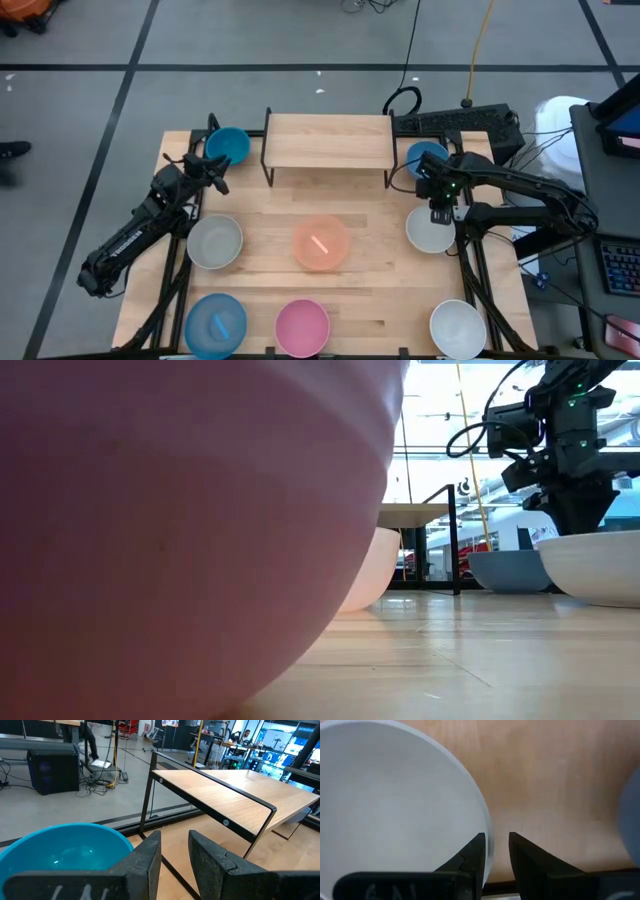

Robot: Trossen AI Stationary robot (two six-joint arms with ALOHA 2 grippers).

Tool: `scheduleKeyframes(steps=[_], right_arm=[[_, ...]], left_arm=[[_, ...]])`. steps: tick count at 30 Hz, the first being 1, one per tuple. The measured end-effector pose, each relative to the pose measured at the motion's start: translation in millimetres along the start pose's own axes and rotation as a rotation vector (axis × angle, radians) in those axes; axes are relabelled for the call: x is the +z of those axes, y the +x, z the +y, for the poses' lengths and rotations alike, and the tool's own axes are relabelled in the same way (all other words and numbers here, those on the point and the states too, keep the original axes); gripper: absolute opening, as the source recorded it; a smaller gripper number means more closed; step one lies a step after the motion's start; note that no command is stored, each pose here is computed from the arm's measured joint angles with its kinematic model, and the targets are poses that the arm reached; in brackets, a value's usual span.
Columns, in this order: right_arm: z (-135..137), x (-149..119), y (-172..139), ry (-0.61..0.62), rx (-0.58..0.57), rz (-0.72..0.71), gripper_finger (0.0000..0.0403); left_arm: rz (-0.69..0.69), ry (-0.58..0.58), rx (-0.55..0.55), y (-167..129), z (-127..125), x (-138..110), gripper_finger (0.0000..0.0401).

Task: Place and stack bowls onto a shelf
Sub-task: Put the top white bowl on the shelf

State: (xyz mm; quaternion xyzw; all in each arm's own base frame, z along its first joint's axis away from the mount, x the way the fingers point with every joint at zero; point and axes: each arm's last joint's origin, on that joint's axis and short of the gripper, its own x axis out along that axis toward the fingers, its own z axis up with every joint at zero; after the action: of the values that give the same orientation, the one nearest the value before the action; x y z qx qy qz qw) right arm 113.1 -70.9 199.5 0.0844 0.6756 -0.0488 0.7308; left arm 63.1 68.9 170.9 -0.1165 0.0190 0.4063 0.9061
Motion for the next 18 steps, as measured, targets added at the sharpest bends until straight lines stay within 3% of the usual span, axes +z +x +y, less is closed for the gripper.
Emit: scheduleKeyframes(steps=[4, 18], right_arm=[[-1.4, -0.7, 0.0, -0.022, -0.05, 0.022, 0.0082], [-1.2, -7.3, 21.5, -0.076, -0.046, 0.064, 0.0082]], left_arm=[[0.0, -0.001, 0.0, 0.0, 0.0, 0.0, 0.0104], [0.0, -0.002, 0.0, 0.0, 0.0, 0.0, 0.0104]])
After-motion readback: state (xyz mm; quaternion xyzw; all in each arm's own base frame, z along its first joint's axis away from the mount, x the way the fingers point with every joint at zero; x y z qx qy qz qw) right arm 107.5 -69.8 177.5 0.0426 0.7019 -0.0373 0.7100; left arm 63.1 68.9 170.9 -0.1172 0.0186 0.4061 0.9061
